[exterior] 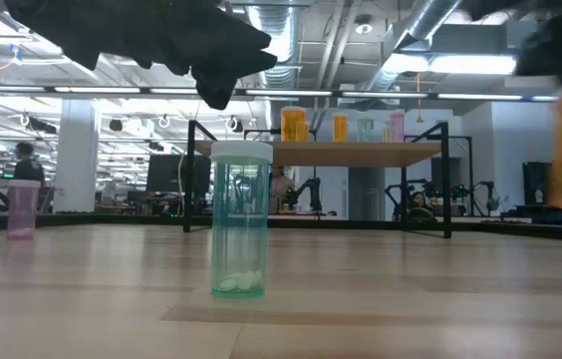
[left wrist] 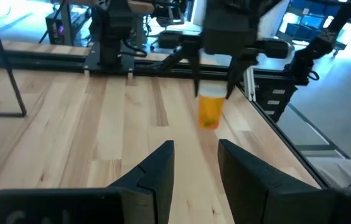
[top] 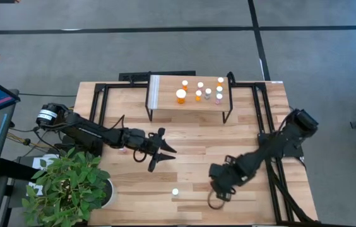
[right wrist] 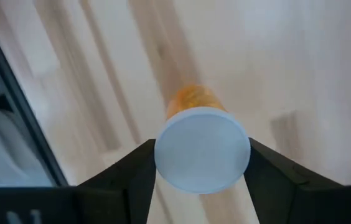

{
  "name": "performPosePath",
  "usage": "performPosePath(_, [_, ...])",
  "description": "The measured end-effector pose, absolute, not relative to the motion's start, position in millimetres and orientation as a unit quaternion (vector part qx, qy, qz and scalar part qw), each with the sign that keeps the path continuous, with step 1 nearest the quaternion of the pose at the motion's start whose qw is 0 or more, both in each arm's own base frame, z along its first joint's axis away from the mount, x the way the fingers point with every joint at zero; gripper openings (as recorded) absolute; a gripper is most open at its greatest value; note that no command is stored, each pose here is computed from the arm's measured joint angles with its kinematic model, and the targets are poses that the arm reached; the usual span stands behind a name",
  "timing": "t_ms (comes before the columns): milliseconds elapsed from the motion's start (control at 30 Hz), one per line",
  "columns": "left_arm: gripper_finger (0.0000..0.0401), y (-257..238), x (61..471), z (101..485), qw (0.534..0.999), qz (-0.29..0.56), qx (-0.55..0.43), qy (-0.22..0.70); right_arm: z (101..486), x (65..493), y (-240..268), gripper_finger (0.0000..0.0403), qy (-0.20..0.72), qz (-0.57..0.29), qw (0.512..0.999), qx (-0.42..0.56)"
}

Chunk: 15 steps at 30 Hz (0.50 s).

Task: Pick and place medicine bottles onto shelf by color
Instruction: Put the big orange pill bottle on the shelf

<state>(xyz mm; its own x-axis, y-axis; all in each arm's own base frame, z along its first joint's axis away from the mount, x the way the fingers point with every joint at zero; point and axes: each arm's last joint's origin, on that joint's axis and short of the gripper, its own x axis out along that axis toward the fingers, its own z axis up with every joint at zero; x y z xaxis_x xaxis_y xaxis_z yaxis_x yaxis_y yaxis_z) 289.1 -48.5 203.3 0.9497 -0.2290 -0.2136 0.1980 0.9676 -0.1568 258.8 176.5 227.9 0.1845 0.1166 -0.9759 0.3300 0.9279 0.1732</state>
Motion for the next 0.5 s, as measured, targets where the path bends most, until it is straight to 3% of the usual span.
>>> performPosePath(233, [0.0123, -58, 290, 210, 0.988, -0.119, -0.043, 0.091, 232, 289, 142, 0.0227, 0.598, -0.052, 0.780, 0.178])
performPosePath(500, [0.0222, -63, 295, 220, 0.989, -0.108, -0.041, 0.089, 234, 307, 112, 0.0227, 0.574, -0.059, 0.796, 0.184])
